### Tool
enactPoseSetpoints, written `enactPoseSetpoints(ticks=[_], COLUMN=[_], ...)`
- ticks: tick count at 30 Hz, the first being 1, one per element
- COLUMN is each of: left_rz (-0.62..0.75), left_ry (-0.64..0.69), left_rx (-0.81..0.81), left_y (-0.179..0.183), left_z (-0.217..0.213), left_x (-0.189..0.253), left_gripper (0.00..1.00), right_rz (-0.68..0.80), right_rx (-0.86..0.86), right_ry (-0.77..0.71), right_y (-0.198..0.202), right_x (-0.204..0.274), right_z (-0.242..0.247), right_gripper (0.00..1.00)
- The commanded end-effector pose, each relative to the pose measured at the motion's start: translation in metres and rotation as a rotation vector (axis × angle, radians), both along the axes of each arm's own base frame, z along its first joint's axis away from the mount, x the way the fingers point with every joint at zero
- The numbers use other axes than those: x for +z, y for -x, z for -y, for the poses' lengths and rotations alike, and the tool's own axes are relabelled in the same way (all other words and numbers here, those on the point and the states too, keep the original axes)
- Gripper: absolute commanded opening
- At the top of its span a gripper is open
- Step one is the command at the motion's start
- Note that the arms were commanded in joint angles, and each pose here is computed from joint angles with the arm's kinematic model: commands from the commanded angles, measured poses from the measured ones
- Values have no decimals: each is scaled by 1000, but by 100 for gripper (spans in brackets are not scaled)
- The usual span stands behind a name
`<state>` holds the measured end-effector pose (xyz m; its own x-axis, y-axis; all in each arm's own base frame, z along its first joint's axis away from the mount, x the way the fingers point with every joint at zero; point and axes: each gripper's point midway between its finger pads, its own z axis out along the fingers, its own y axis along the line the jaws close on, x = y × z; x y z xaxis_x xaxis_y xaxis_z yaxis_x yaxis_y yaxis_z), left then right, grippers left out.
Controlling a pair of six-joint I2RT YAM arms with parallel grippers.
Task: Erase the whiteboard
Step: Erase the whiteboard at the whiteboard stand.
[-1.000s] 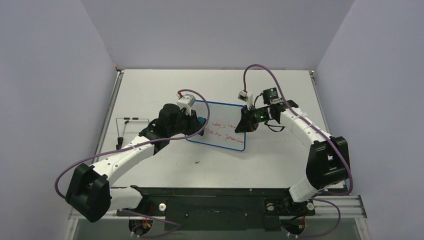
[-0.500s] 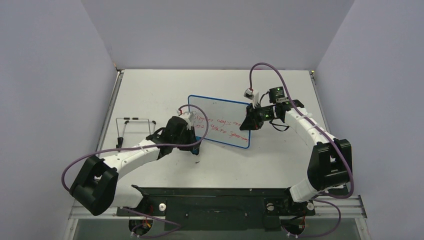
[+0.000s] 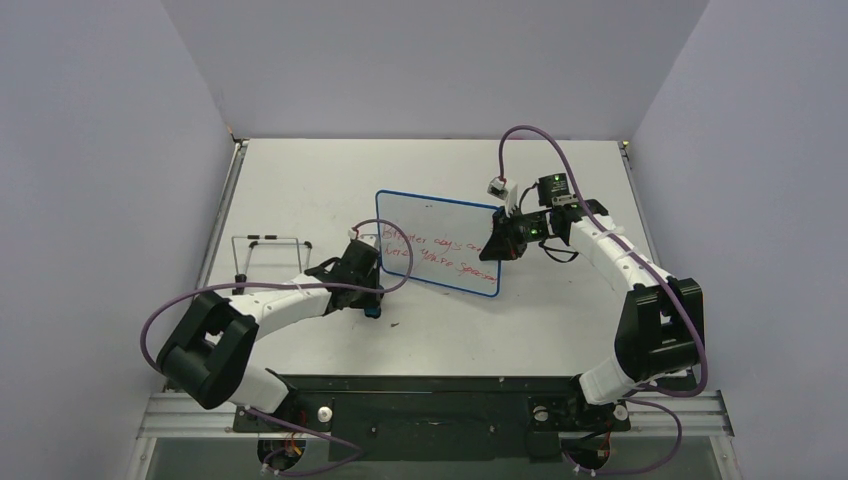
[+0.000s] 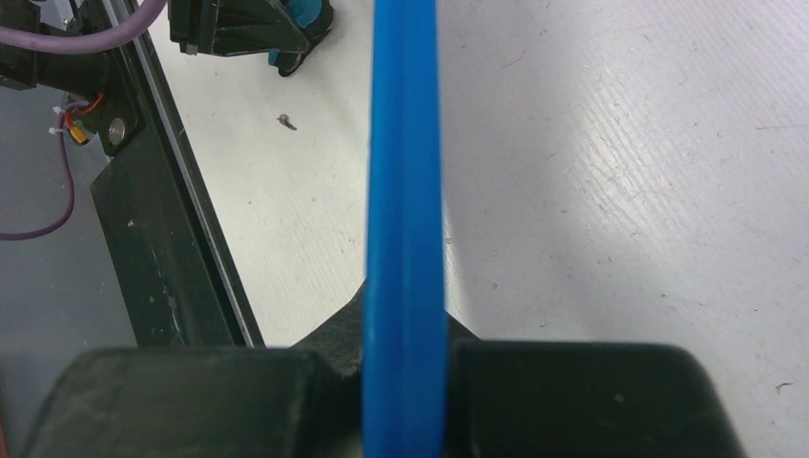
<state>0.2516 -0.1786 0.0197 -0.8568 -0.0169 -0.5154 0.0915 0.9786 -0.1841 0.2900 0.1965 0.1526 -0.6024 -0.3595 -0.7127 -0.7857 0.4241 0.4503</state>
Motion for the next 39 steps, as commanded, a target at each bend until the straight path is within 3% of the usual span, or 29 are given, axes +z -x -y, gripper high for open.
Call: enactPoseSetpoints(ticks=[1, 6, 15, 24, 28, 33, 39], left_rz=[26, 34, 38, 102, 244, 524, 833], left_ry=[-52, -38, -14, 150, 181, 257, 349], left_rx=[25, 23, 13, -91, -185, -329, -579], left_y=[-10, -11, -10, -11, -19, -35, -52], left_z=[-4, -2, 2, 29, 29, 28, 43], left_x=[7, 12, 17, 52, 94, 180, 264], left_gripper=[21, 38, 48, 53, 55, 58, 79], right_rz=[99, 97, 98, 100, 101, 112, 147], right_rx=[29, 29, 31, 36, 41, 60, 102], right_ry=[-38, -38, -41, -40, -31, -10, 35], right_y=[-3, -3, -2, -1, 0, 1, 3], right_x=[23, 22, 23, 24, 22, 20, 21], right_z=[-4, -4, -5, -5, -5, -5, -6], right_gripper=[0, 0, 0, 0, 0, 0, 0])
